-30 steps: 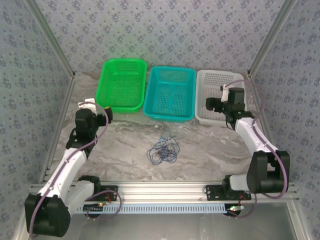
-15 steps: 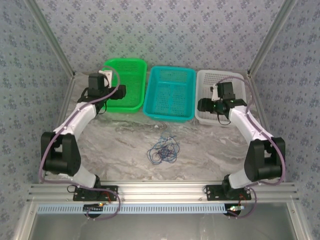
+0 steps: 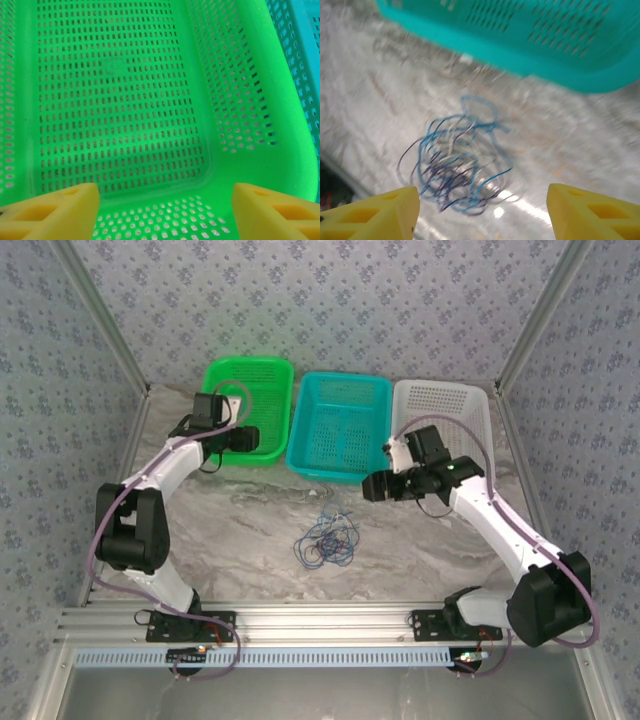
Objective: Untangle the cables
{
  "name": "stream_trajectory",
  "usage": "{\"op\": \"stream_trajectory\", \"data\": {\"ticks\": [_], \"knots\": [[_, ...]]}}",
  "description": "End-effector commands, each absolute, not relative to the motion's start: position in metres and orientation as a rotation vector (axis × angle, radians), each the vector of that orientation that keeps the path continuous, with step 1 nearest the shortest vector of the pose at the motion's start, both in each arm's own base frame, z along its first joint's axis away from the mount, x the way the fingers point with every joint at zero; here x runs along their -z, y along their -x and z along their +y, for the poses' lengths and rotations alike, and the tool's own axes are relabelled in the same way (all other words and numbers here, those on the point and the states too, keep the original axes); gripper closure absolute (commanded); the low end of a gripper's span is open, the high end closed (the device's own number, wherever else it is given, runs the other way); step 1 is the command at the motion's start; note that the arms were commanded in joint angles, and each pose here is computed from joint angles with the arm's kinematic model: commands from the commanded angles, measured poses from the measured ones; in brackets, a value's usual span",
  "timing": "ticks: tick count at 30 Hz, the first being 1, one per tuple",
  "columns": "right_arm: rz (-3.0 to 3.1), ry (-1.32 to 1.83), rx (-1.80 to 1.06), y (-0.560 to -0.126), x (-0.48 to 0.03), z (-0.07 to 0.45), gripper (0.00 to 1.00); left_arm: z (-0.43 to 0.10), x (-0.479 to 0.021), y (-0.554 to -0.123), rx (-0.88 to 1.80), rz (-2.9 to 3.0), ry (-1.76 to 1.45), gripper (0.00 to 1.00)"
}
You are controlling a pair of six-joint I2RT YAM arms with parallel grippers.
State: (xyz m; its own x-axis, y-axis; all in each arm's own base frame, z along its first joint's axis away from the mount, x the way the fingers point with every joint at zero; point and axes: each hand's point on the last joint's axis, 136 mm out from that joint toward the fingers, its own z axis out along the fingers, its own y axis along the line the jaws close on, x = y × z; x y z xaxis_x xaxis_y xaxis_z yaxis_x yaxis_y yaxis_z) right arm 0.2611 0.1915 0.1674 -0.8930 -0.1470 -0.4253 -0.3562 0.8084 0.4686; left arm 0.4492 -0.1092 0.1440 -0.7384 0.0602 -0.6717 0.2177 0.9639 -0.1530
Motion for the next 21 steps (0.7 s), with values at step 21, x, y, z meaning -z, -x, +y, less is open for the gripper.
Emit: {"op": "stream_trajectory", "data": {"ticks": [21], "knots": [[2.852,0.527,-0.886,-0.212,-0.11,0.264,0.4,-0.107,-0.134,-0.4,0.281,2.464,-0.189,0.39]]}}
